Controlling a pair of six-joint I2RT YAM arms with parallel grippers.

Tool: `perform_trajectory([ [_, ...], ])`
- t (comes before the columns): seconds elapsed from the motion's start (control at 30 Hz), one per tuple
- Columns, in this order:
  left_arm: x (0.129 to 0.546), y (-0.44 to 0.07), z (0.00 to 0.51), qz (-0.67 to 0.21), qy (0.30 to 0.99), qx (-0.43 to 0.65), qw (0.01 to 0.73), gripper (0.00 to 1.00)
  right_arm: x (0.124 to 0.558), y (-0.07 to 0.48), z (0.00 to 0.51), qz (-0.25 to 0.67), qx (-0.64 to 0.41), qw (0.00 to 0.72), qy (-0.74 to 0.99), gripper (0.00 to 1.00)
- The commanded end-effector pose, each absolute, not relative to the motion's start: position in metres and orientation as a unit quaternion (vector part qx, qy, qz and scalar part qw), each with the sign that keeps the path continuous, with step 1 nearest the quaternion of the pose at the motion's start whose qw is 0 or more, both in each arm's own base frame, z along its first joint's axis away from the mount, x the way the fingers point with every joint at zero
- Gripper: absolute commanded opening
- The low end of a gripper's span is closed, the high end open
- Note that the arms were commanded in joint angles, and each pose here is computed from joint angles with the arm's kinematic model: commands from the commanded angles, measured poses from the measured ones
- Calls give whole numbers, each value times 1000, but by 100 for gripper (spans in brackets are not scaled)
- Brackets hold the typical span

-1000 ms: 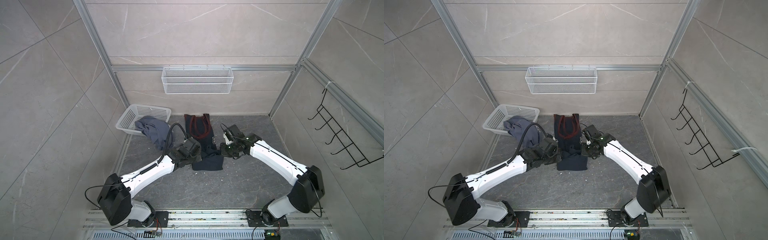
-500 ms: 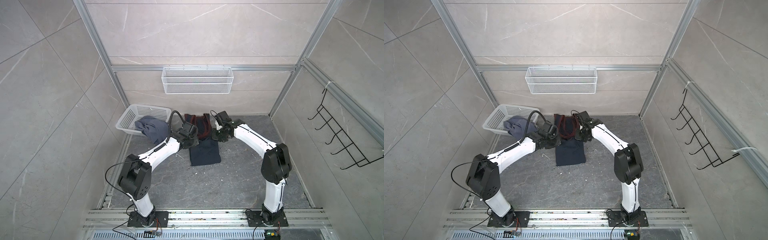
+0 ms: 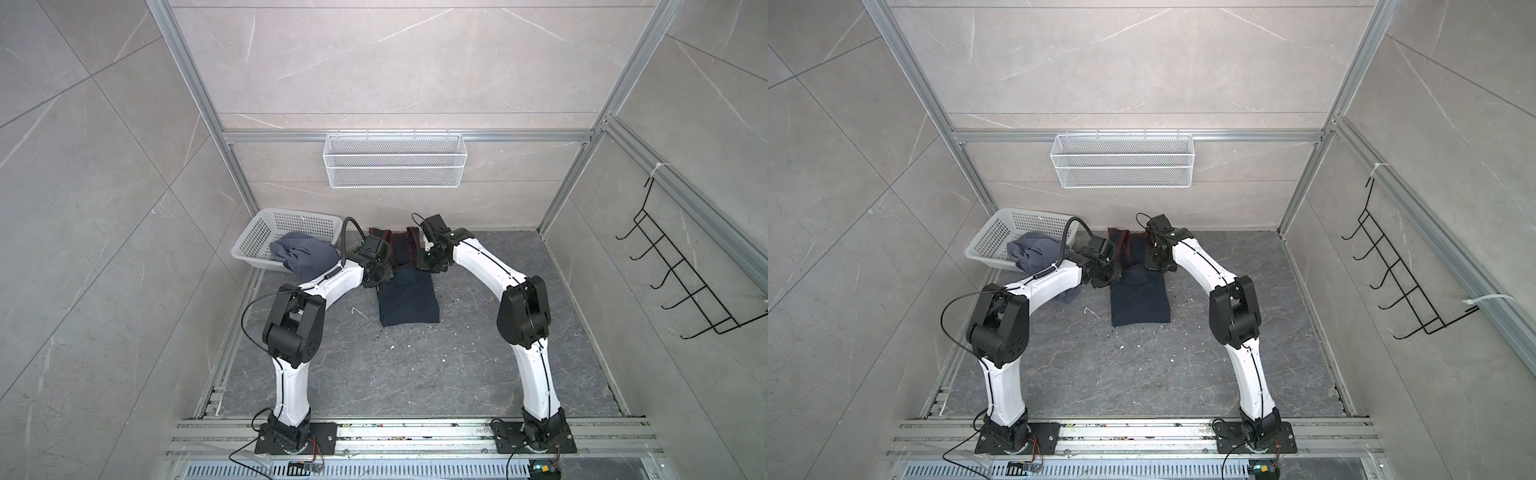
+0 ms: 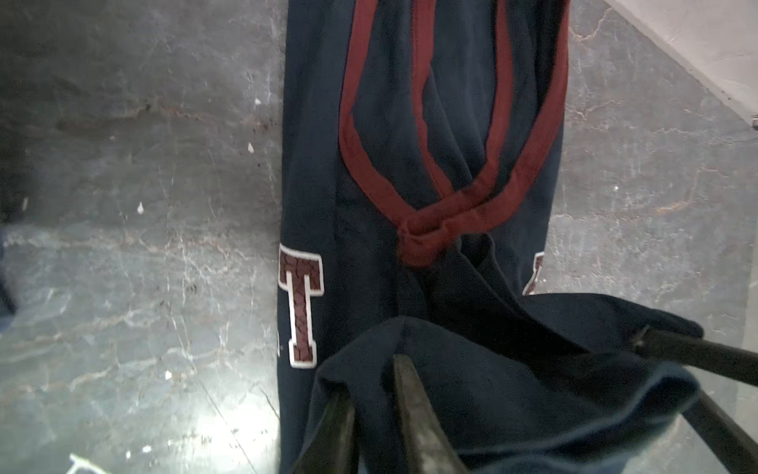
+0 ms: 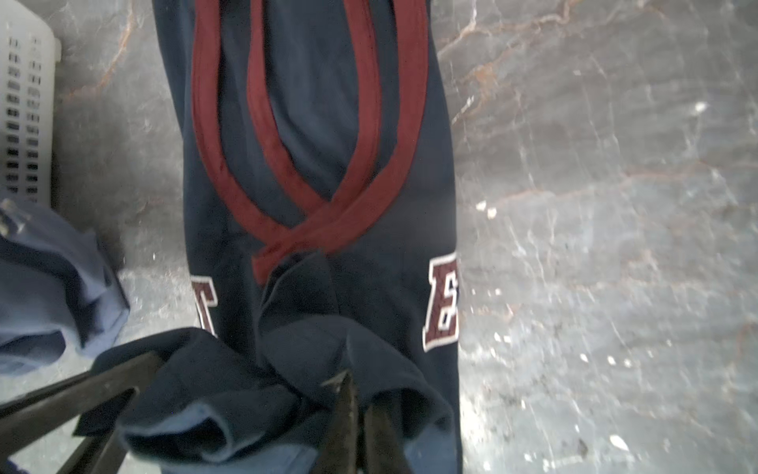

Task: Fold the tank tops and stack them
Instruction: 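Fold the lifted near end over onto the far half with both grippers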

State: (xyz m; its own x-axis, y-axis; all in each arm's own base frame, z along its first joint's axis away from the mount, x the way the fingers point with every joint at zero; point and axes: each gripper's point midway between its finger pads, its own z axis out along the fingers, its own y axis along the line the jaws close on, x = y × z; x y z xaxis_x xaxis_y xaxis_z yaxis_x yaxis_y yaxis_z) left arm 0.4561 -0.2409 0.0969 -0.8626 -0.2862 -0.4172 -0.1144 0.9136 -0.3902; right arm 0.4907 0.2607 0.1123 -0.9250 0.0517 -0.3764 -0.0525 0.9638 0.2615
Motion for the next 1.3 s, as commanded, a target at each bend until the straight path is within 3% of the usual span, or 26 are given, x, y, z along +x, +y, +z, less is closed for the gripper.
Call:
perform_trajectory([
  [0.0, 477, -236, 104, -183, 944, -106, 253, 26, 500, 256, 104, 112, -6, 186, 976, 18],
  [0.13, 486, -222, 98, -154, 948, -131, 244, 38, 510, 259, 105, 108, -17, 188, 976, 50],
  [0.23, 487, -211, 109, -135, 947, -141, 255, 54, 510, 251, 118, 83, -22, 192, 978, 55],
  [0.43, 461, -210, 127, -125, 949, -109, 267, 61, 481, 245, 134, 113, -24, 206, 972, 56],
  [0.63, 444, -231, 99, -121, 964, -45, 234, 59, 445, 242, 116, 157, -8, 200, 967, 55],
  [1.1, 489, -235, 69, -29, 967, -1, 251, 54, 398, 248, 76, 180, -5, 166, 970, 54],
  [1.27, 499, -237, 65, -18, 967, 5, 254, 38, 385, 251, 65, 170, -11, 157, 973, 54],
])
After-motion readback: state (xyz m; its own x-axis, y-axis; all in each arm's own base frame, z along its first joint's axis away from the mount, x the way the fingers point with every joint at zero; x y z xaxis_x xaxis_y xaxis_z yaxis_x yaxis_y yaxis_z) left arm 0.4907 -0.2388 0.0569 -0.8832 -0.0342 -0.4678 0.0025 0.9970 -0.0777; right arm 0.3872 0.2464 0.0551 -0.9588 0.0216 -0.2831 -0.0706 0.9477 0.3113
